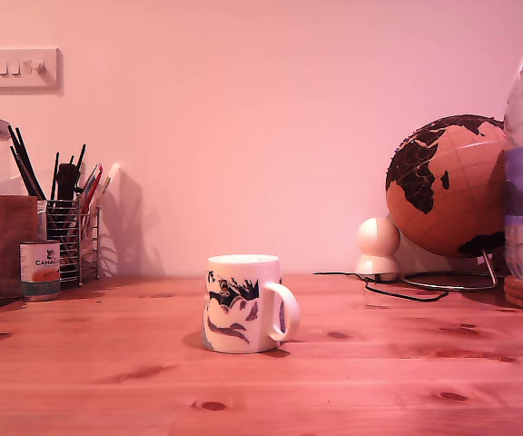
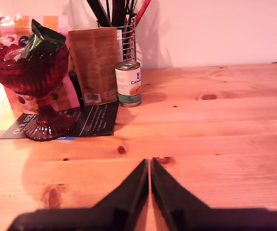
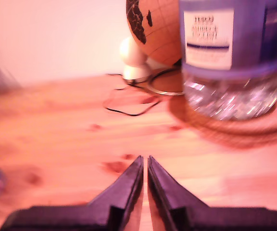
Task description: Lift the coffee cup and remove the coffee capsule that is hidden under it
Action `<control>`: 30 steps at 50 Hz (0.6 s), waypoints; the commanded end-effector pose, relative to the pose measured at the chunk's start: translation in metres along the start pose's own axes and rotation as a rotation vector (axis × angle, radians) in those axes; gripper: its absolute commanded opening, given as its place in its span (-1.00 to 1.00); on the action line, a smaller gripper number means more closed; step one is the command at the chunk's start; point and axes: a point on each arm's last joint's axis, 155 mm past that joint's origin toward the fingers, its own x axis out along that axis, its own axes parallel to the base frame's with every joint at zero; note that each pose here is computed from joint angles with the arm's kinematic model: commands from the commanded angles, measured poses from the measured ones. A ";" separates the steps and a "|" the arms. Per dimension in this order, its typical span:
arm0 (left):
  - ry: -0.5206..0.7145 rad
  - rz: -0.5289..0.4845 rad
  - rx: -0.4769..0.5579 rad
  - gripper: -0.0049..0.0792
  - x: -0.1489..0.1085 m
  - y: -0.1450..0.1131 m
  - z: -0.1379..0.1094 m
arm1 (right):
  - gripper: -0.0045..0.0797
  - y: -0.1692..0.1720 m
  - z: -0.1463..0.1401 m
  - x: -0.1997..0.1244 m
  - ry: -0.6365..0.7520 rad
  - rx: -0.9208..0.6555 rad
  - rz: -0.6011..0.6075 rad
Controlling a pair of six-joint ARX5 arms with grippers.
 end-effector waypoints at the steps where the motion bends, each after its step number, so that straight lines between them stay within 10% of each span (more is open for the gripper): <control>1: 0.042 -0.003 -0.007 -0.94 0.003 0.000 -0.019 | -0.92 0.001 0.000 0.000 -0.008 0.040 0.008; 15: 0.017 -0.138 -0.197 -0.94 0.001 -0.025 -0.009 | -0.92 0.031 0.014 -0.006 -0.010 0.153 0.157; 30: -0.022 -0.546 -0.351 -0.94 -0.025 -0.095 0.025 | -0.92 0.066 0.058 -0.038 0.016 0.119 0.276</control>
